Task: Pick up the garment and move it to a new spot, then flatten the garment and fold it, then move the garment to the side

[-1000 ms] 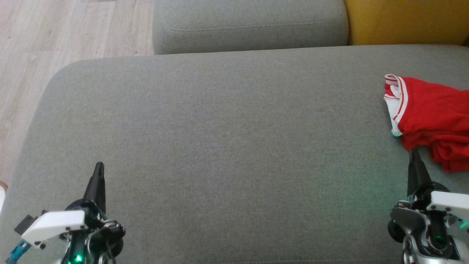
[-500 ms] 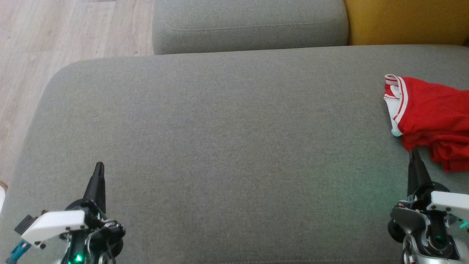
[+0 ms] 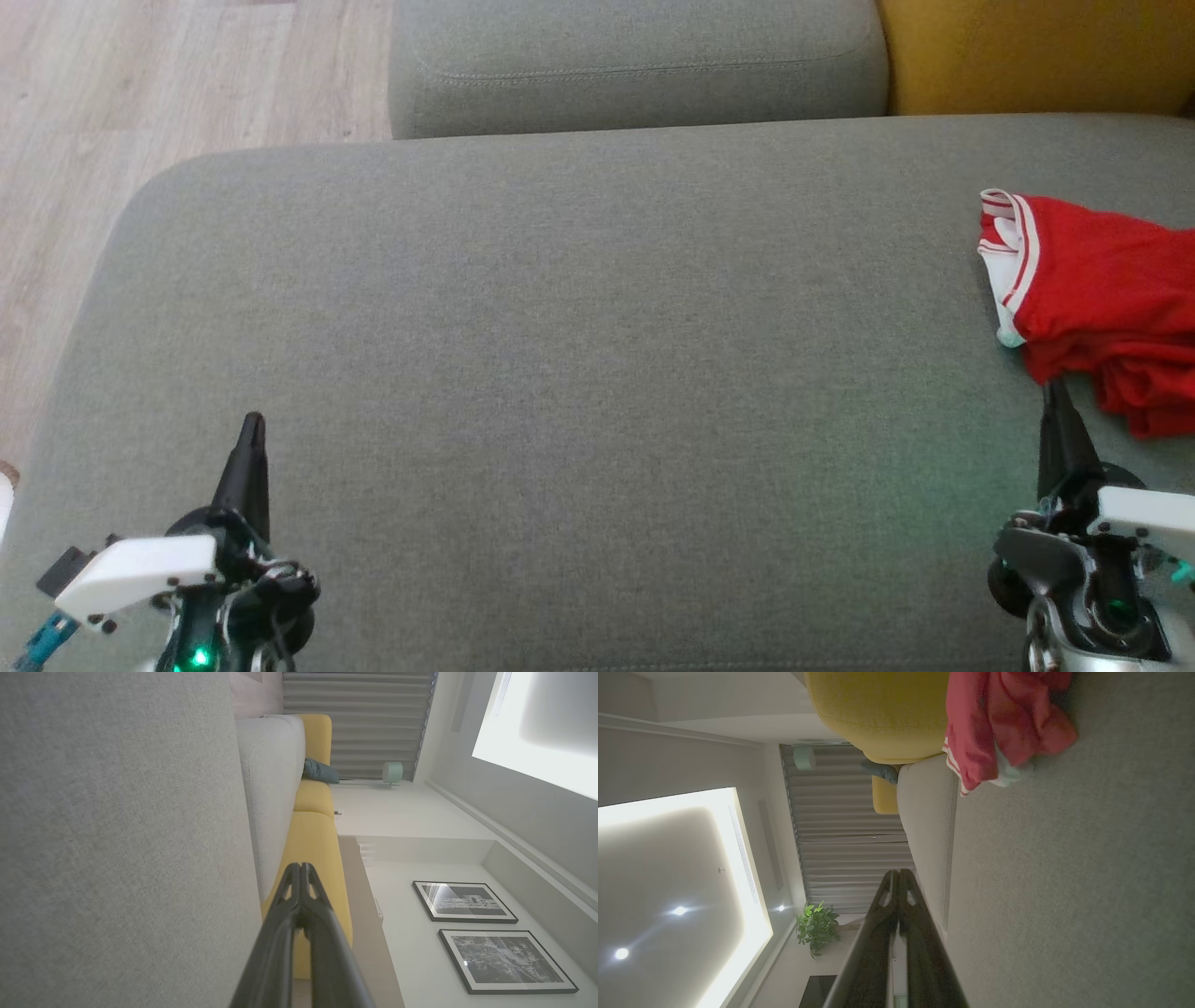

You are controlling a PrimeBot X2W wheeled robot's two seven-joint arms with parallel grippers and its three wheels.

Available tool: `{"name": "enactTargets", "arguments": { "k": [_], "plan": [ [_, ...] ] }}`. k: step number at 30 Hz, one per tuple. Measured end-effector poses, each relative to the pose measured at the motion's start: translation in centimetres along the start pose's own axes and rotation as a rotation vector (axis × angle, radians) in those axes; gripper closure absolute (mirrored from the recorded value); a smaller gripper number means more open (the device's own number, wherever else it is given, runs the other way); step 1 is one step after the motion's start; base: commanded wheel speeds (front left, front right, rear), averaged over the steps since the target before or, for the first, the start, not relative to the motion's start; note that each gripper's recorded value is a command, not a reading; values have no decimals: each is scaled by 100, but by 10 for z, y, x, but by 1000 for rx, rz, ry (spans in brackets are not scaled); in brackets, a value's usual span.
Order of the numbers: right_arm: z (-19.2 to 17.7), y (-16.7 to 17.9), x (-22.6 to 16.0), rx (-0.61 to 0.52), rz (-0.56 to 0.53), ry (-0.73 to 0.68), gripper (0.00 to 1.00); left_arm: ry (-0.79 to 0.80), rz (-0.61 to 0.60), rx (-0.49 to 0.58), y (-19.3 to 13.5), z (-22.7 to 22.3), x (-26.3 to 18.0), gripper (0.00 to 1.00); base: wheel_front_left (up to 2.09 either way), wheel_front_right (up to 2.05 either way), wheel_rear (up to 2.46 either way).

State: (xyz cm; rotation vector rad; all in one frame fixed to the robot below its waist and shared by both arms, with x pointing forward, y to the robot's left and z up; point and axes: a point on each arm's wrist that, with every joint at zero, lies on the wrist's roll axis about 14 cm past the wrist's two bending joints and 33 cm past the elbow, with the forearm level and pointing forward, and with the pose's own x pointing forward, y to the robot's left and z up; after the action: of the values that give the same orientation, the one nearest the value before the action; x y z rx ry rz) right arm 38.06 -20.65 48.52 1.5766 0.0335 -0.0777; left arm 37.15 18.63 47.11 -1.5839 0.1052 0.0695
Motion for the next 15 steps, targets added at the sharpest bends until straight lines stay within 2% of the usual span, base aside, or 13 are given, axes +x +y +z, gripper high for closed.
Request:
{"name": "enactTargets", "arguments": {
  "k": [15],
  "plan": [
    [0,0,0,0,0,0,100,0,0,0,0,0,0,100,0,0,0]
  ]
}}
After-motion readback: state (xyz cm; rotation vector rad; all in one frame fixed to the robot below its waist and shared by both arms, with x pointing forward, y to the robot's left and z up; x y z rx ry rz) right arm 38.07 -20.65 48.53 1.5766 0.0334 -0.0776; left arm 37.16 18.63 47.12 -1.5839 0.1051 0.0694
